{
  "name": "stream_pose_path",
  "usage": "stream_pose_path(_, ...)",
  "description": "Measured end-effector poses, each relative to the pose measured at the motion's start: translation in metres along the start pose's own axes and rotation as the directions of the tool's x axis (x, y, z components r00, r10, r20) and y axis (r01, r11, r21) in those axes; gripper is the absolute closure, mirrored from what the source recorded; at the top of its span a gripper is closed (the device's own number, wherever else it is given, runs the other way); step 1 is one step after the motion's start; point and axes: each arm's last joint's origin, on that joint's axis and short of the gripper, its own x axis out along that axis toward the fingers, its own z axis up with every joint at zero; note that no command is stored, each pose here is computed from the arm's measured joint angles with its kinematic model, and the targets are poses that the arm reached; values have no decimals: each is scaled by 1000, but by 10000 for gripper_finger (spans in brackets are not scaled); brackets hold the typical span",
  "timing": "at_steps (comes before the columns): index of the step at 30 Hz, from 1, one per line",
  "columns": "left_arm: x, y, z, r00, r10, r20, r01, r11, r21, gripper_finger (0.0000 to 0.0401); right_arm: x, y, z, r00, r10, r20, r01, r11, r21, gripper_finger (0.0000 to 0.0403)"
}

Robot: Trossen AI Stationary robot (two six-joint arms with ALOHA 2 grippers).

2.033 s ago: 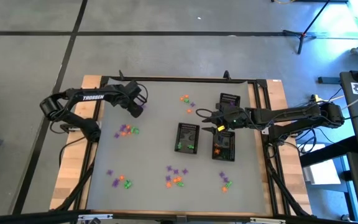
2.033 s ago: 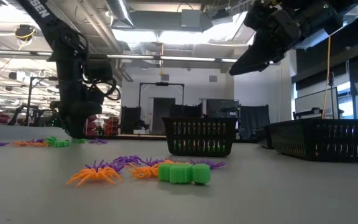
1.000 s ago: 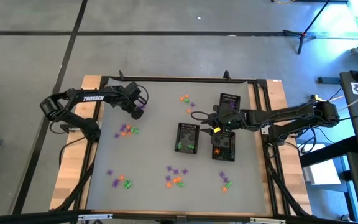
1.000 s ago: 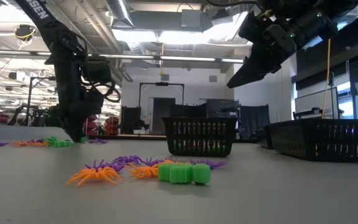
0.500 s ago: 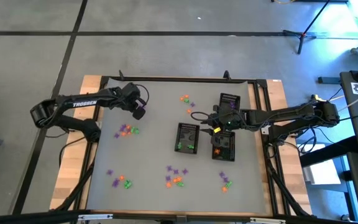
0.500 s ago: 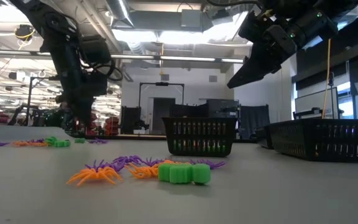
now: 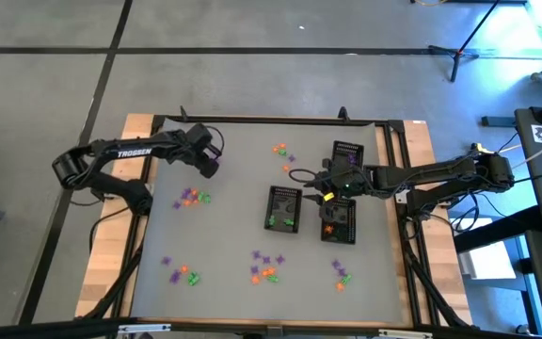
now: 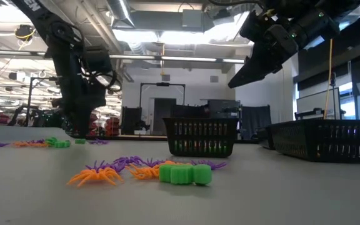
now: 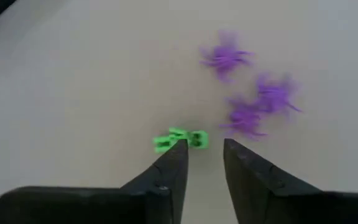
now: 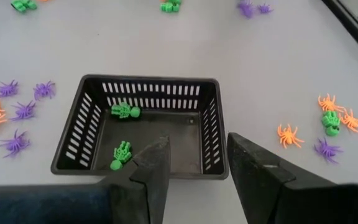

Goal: Sort Halloween decoration
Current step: Put the green skeleton toy into the bottom left bin

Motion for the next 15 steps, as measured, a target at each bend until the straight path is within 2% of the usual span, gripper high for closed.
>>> stream_pose_path(4,10,4,2,999,27,-18,-28,998,-60,291,0,0,2,1000,0,24,0,1000,-2,246)
stream_pose_path(15,25,3,6,999,38,-27,-40,995,-95,289,0,0,3,1000,0,28,0,1000,-3,246)
